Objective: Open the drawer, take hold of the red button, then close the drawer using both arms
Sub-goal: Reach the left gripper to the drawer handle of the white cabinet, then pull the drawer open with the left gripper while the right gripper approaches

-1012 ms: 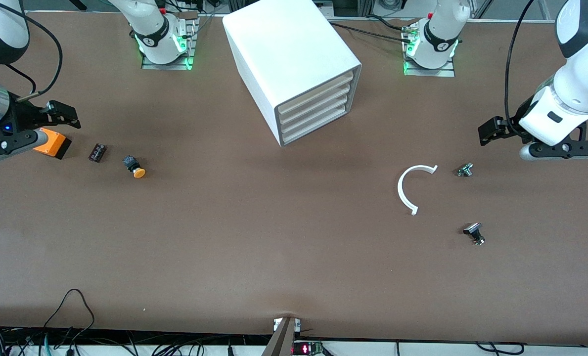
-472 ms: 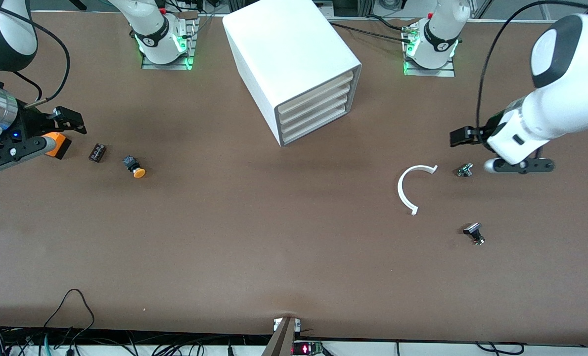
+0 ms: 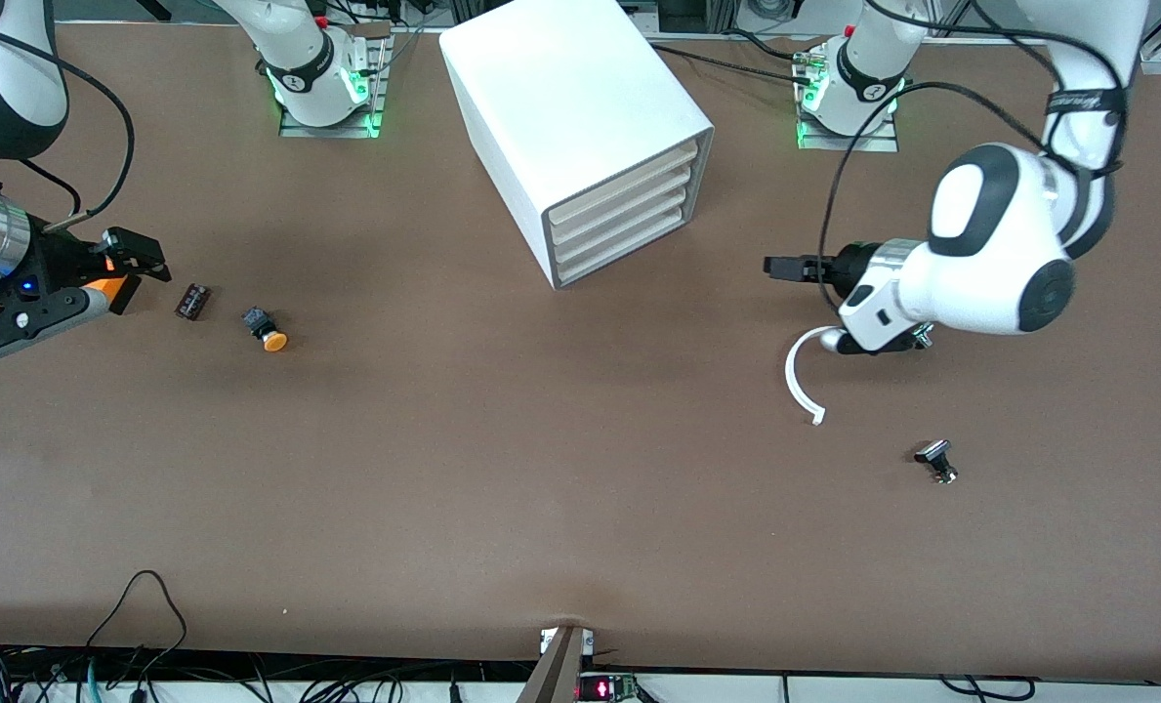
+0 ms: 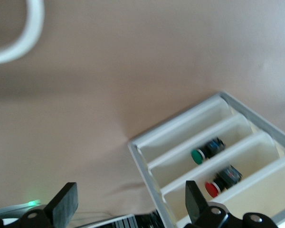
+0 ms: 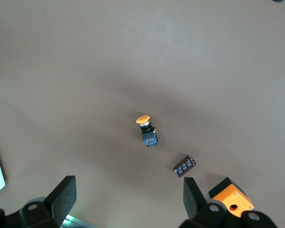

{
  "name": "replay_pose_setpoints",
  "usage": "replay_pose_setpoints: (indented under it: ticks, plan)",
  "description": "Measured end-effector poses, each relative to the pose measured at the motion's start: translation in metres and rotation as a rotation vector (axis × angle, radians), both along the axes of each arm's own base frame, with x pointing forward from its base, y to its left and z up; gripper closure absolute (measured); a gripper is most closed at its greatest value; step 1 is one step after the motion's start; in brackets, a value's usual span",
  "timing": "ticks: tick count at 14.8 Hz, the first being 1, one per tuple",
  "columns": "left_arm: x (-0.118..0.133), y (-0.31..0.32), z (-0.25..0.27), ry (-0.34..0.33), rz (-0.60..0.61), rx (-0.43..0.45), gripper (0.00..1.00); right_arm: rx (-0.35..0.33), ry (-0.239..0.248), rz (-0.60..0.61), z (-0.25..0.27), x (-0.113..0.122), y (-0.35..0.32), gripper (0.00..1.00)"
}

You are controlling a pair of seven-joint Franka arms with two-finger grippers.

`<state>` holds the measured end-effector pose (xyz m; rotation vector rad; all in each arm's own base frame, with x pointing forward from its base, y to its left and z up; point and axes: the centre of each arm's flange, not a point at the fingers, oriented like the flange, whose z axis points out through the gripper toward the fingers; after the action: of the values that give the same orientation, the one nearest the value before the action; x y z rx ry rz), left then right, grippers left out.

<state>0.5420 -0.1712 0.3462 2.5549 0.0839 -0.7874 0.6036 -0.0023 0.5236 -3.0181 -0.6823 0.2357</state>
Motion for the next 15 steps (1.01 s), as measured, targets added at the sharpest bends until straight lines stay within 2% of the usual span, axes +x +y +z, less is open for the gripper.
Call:
replay_pose_setpoints:
  ticks: [3, 9, 11, 13, 15]
  plan:
    - [-0.021, -0.017, -0.054, 0.082, -0.027, -0.16, 0.0, 0.005, 0.004, 0.022, -0.002, 0.001, -0.009, 0.0]
    - [-0.058, -0.066, -0.119, 0.148, -0.083, -0.403, 0.0, 0.034, 0.039, 0.045, -0.028, 0.009, -0.016, 0.0]
    - [-0.076, -0.077, -0.132, 0.152, -0.106, -0.471, 0.03, 0.037, 0.033, 0.072, -0.03, 0.012, -0.008, 0.0]
    - [-0.089, -0.077, -0.142, 0.128, -0.139, -0.539, 0.04, 0.037, 0.009, 0.09, -0.029, 0.016, -0.001, 0.0]
    - [-0.098, -0.081, -0.148, 0.124, -0.129, -0.593, 0.04, 0.037, 0.002, 0.095, -0.029, 0.017, 0.001, 0.0]
